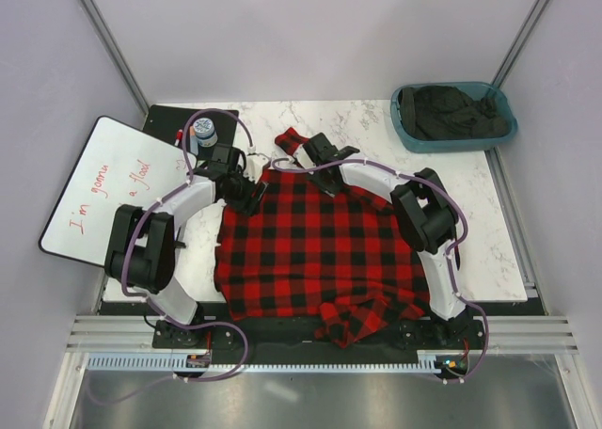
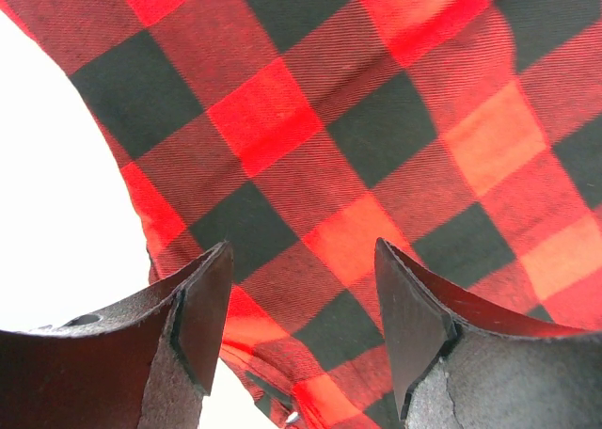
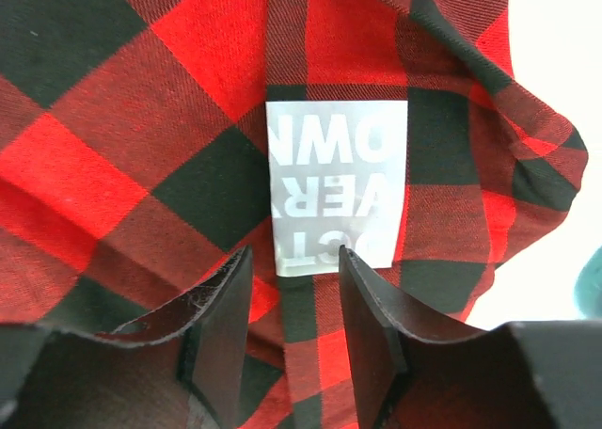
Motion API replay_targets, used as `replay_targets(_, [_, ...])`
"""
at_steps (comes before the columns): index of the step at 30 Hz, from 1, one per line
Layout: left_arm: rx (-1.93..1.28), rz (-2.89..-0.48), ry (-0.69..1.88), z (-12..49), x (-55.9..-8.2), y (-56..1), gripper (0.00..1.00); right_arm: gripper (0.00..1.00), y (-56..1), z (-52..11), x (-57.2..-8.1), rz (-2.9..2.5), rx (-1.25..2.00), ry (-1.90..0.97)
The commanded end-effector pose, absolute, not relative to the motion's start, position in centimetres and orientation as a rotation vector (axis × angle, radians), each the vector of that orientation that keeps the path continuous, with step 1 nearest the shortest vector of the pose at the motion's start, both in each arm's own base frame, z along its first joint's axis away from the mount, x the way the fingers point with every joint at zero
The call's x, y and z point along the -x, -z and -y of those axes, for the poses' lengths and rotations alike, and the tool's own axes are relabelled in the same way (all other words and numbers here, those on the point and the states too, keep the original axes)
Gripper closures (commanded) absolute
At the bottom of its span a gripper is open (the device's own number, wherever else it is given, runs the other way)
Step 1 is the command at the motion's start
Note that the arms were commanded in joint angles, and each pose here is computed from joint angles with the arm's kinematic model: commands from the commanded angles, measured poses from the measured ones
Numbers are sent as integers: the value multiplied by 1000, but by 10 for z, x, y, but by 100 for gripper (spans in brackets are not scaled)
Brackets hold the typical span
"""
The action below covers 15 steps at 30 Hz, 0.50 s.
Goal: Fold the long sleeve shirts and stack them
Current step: Flatten the shirt out
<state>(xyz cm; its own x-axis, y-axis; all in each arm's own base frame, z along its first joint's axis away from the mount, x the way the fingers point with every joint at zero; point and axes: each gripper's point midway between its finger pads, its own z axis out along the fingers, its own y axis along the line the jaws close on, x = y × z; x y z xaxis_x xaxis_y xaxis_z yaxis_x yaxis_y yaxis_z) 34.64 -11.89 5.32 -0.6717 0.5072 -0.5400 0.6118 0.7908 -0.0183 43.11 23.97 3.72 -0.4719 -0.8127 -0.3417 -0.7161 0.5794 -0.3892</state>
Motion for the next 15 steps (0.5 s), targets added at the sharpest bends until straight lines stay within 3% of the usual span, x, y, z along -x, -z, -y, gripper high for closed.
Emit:
replay_targets(1, [-738,-2430,226,111,-373,-59,31,54,-46,-236,-445,-2267,1248,359])
replay_targets(3, [-729,-2448,220,107,-373,-54,33,59,-49,-236,-446,-2256,1259,369])
replay_targets(10, [-728,-2511,219,100,-368,-32,45,100,-70,-215,-464,-2221,1238,444])
replay_targets(15, [-735,-2533,209,97,-365,-24,54,100,-112,-189,-487,-2165,1177,486])
